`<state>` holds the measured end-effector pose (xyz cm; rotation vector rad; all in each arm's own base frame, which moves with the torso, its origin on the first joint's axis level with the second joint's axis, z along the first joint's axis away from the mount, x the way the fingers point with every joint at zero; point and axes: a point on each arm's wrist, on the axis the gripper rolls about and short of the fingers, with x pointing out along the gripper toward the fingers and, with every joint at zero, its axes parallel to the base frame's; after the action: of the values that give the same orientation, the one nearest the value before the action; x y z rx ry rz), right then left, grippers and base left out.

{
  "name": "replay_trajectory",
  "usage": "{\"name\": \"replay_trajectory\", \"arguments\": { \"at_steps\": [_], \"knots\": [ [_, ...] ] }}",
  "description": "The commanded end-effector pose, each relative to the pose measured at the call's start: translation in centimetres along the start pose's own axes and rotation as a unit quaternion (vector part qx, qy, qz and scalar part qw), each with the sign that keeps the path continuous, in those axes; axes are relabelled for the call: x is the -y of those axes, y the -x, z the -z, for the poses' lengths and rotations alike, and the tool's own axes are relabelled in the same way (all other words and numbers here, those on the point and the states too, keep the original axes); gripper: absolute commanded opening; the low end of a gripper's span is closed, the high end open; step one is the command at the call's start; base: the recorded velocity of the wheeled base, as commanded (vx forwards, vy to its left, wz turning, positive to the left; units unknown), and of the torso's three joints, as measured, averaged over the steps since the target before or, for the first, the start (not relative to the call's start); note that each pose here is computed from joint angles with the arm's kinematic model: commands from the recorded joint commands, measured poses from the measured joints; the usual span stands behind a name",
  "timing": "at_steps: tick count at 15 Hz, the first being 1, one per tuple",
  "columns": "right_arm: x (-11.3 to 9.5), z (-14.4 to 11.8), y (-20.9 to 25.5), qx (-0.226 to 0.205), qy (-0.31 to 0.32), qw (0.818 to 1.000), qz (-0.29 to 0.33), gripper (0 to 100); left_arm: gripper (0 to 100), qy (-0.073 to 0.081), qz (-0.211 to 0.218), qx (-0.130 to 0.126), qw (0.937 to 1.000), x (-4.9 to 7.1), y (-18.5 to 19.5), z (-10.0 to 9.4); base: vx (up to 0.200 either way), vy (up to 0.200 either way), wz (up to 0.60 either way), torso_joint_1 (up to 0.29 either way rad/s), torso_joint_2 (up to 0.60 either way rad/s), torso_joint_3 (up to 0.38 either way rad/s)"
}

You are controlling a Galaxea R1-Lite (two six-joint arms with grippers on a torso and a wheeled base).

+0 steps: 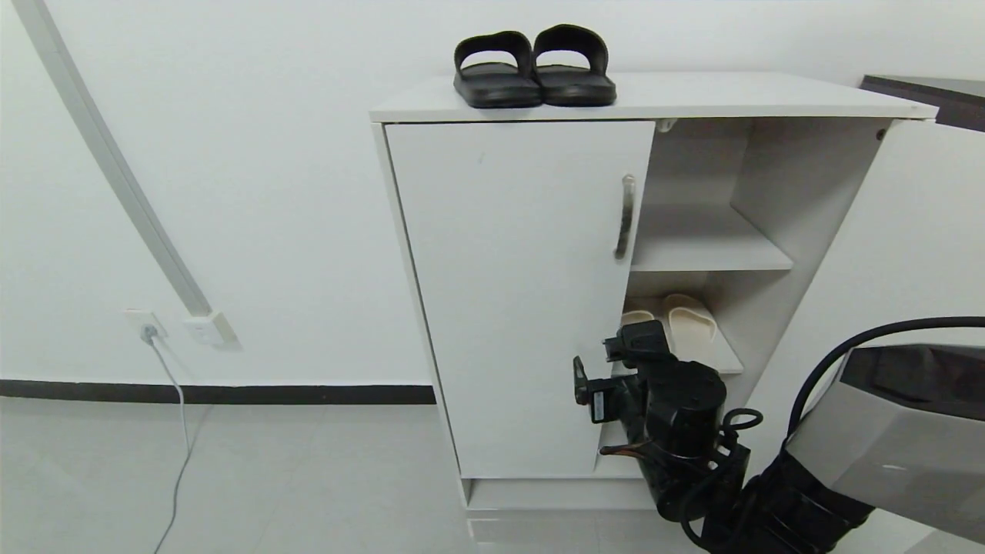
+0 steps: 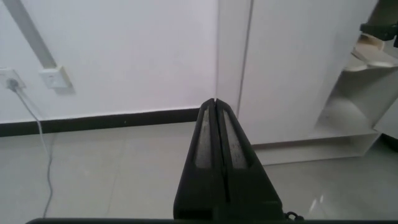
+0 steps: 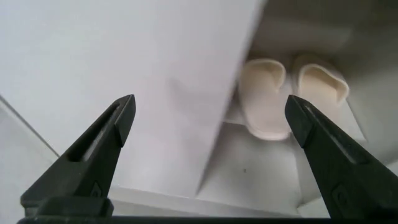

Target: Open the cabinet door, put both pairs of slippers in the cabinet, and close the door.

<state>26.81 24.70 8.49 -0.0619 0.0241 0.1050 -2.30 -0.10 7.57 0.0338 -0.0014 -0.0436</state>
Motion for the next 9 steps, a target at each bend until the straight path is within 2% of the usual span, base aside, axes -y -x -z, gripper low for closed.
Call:
{"name": "replay_trajectory", "arguments": {
  "at_steps": [1, 9],
  "knots": [
    [0.18, 0.11, 0.03, 0.007, 0.004, 1.000, -0.002, 100, 0, 0.000, 0.000, 0.000, 1.0000, 0.00, -0.01, -0.01, 0.000, 0.200, 0.00, 0.002, 0.00, 0.002],
    [0.63, 1.04, -0.09, -0.003, 0.030, 1.000, -0.007, 100, 0, 0.000, 0.000, -0.001, 1.0000, 0.00, -0.01, 0.01, 0.000, 0.000, 0.00, 0.000, 0.00, 0.000]
  ]
}}
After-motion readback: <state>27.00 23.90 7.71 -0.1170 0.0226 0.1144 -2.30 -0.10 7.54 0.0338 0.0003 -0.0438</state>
